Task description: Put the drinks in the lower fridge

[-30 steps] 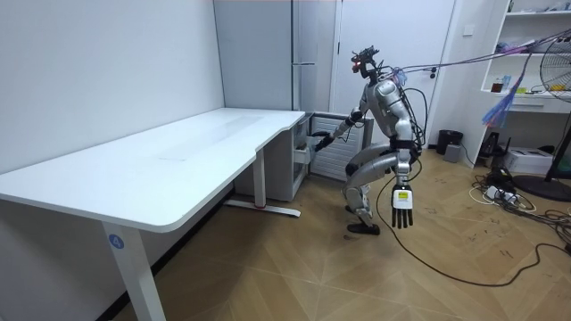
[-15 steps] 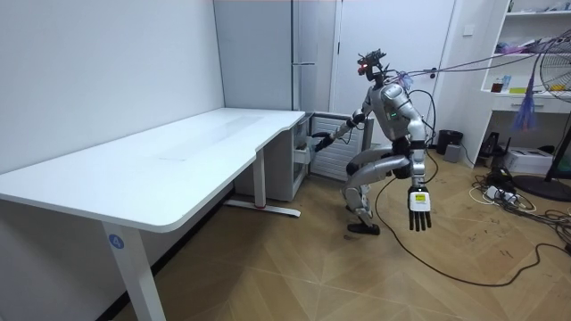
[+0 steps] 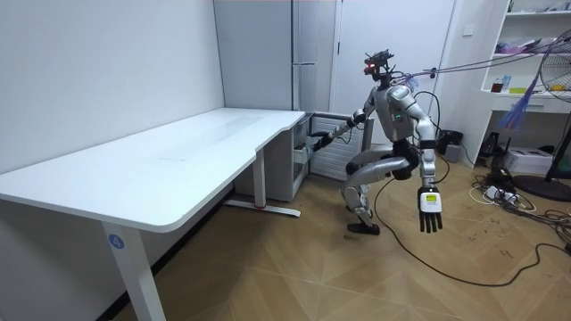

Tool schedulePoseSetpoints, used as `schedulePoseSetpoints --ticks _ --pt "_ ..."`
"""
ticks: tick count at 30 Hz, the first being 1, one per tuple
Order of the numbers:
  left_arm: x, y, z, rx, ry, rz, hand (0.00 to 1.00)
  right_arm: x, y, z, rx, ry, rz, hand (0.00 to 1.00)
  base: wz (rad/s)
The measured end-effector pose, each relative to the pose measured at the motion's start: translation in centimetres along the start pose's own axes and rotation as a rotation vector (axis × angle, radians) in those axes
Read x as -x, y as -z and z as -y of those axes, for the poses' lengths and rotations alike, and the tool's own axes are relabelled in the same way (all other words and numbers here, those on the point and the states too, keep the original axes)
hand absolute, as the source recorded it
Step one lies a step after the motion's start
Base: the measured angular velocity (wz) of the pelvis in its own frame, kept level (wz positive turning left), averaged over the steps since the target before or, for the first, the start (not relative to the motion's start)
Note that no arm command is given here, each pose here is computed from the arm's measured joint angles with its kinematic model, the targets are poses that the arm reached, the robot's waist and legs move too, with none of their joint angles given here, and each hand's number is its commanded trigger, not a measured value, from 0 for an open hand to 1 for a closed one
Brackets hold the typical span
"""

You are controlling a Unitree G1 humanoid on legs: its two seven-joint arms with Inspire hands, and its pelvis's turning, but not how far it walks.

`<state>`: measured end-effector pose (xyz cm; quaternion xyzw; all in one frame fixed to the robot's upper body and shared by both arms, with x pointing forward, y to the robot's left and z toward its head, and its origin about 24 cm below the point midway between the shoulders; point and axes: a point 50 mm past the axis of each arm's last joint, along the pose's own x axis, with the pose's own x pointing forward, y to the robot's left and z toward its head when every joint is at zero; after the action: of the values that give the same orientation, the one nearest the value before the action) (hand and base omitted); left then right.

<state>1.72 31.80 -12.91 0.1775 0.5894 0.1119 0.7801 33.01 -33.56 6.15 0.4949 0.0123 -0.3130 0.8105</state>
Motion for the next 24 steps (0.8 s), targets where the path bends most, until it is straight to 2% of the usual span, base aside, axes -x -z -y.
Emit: schedulePoseSetpoints --ticks 2,7,24 --pt "0.0 0.0 -0.7 -0.010 -0.014 0.000 0.00 0.1 0.4 -0.7 0.026 -0.020 -0.018 0.00 -0.06" --pt "0.1 0.4 -0.9 -0.011 -0.023 -0.010 0.00 0.2 0.9 -1.8 0.043 -0.060 -0.035 0.00 -0.07" --pt "0.1 0.7 -0.9 -0.013 -0.038 -0.022 0.00 0.2 0.6 -1.7 0.059 -0.039 -0.031 0.00 0.01"
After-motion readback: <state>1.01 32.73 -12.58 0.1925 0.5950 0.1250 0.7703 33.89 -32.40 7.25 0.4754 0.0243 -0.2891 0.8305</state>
